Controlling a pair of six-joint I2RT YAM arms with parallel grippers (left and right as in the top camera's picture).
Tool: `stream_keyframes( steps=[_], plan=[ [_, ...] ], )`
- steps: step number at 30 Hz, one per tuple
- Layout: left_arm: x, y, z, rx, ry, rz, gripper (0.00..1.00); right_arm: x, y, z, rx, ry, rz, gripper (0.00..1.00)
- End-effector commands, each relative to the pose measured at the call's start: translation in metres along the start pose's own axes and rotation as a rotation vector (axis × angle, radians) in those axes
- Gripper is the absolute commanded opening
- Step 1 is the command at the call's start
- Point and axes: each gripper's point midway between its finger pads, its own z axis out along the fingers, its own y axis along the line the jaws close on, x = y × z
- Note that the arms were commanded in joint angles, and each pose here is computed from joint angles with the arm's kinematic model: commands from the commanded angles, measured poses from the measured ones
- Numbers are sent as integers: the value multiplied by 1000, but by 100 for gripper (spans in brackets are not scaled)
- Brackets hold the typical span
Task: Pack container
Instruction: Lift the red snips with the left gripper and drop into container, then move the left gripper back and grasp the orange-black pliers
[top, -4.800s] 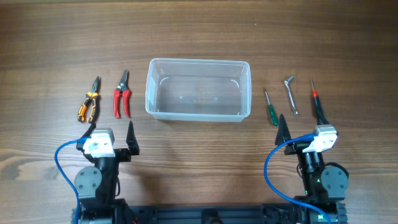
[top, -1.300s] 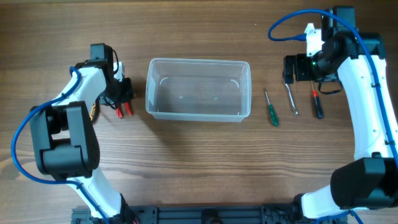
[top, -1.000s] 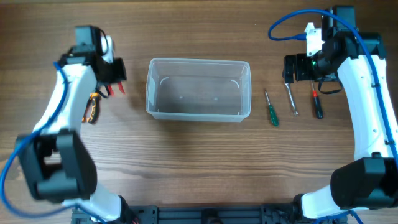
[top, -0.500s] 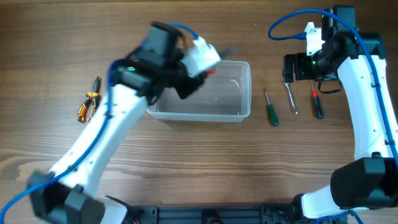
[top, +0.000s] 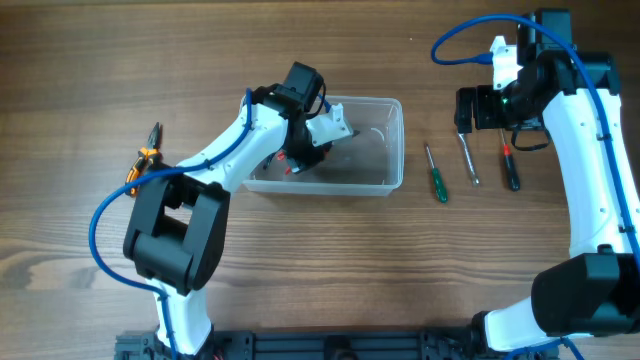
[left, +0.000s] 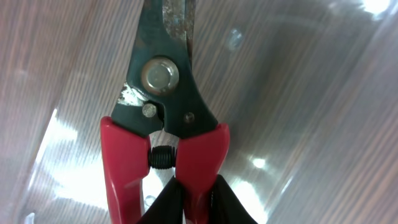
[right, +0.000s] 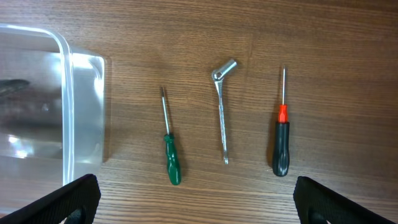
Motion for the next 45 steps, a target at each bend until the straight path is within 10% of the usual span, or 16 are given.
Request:
stream_keyframes(
  steps=[1, 4, 12, 18, 23, 33, 35, 36, 45],
  plan=[
    [1, 8, 3, -13, 5, 10, 22, 0, -3, 1, 8, 5, 6, 100],
    [2, 10, 2, -22, 10, 9, 50, 0, -3, 1, 8, 4, 6, 100],
    [-37, 73, -119, -328, -188, -241, 60, -1, -3, 1, 7, 1, 6, 100],
    [67, 105, -232, -559, -174, -768, 73, -2, -3, 1, 7, -3, 7, 100],
    [184, 87, -202, -443, 97, -1070, 60, -6, 1, 1, -18, -21, 5, 100],
    [300, 84, -115, -467, 169, -1307, 34, -6, 2, 1, -25, -19, 5, 100],
    [309, 95, -119, -503, 134, -1337, 32, -4, 3, 1, -25, -13, 6, 100],
    [305, 98, -117, -470, 101, -1292, 49, -3, 3, 1, -26, -8, 6, 100],
    [298, 98, -57, -271, 105, -1157, 45, 2, 3, 1, -28, 11, 7, 100]
  ],
)
